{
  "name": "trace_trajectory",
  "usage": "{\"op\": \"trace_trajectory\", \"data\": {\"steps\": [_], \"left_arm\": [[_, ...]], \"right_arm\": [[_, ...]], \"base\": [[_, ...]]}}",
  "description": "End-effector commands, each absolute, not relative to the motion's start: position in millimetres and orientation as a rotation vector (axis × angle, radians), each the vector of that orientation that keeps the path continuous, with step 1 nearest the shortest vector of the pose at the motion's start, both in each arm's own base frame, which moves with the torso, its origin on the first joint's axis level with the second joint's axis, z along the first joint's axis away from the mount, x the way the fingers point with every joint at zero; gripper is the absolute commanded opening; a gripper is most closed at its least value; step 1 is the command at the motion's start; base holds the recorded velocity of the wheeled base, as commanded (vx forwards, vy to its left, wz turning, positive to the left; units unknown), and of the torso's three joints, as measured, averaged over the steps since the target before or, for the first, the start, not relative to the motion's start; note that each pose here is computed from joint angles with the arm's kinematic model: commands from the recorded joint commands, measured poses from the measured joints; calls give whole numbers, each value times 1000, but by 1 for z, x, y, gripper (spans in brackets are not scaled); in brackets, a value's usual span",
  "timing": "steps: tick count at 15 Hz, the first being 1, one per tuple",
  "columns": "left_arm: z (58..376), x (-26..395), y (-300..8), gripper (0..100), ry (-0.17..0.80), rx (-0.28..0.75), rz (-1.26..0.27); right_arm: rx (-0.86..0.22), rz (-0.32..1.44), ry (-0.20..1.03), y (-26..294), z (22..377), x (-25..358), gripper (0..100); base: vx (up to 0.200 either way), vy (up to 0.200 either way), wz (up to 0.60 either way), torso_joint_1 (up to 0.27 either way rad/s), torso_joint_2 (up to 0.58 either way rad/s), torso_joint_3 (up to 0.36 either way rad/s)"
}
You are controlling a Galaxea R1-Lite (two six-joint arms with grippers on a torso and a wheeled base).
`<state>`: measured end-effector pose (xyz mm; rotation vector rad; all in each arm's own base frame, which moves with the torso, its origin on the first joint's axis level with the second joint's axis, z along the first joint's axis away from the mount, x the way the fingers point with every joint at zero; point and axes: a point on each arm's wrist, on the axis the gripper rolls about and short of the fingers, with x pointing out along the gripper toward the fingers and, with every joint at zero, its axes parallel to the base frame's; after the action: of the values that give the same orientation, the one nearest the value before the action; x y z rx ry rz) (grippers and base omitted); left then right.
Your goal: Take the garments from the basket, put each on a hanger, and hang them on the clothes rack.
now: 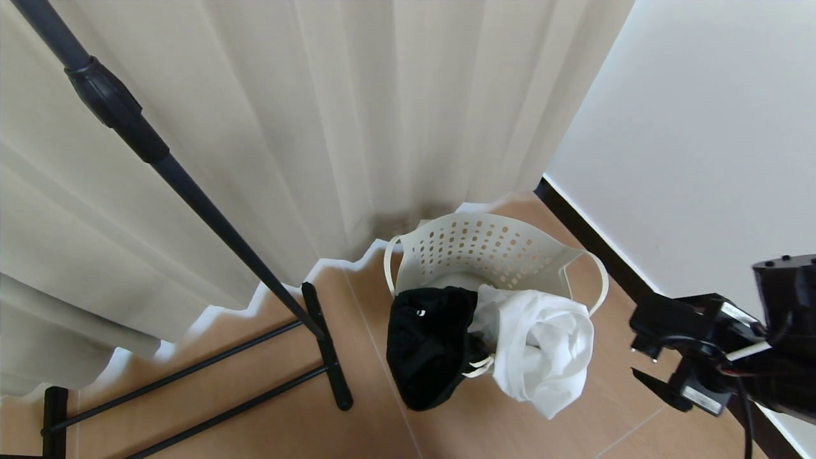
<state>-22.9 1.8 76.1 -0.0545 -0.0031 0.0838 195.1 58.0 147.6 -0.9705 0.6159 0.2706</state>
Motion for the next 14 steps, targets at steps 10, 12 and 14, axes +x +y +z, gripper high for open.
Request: {"op": "trace_trajectory", "data": {"steps": [10, 12, 14], "left_arm": [[76, -23, 2, 100, -4, -55, 84], [76, -23, 2, 100, -2, -54, 84], [76, -23, 2, 100, -2, -55, 84]], "right_arm": [[-1216, 274, 462, 74, 62, 307, 100], [-1206, 358, 433, 74, 60, 303, 100], [-1213, 412, 419, 74, 57, 302, 100]], "base": [[0, 0, 0, 0, 0, 0], [0, 0, 0, 0, 0, 0], [0, 0, 0, 0, 0, 0]]}}
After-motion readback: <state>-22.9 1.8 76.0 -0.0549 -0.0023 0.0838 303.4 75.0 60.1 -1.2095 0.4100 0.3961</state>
